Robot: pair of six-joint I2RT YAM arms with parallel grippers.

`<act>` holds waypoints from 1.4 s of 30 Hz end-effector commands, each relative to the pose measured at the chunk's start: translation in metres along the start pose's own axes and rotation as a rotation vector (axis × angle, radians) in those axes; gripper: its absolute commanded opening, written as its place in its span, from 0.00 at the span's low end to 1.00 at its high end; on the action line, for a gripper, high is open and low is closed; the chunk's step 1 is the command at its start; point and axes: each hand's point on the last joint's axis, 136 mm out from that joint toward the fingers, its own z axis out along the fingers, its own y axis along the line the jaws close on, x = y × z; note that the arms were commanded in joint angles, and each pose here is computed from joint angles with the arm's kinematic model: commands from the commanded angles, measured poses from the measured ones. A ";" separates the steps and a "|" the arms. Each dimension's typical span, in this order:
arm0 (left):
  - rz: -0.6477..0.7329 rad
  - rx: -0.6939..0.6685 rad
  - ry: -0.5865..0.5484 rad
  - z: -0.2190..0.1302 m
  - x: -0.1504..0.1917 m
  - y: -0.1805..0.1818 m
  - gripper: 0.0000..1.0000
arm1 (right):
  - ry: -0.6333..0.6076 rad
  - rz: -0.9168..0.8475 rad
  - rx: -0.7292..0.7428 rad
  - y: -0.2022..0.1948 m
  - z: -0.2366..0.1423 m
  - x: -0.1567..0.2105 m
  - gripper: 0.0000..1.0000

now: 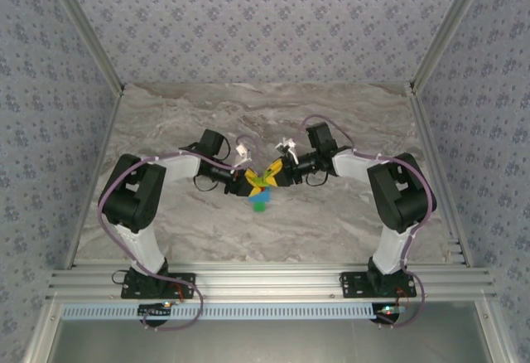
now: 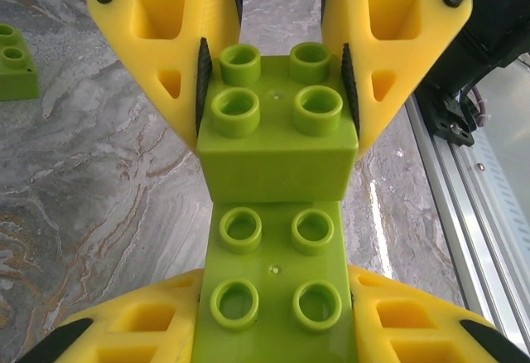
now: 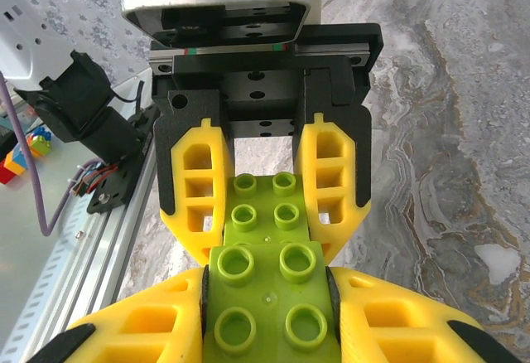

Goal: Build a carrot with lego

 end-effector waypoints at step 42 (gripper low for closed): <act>0.135 -0.081 -0.057 -0.017 -0.025 0.005 0.00 | 0.215 0.168 0.005 -0.001 0.025 0.060 0.19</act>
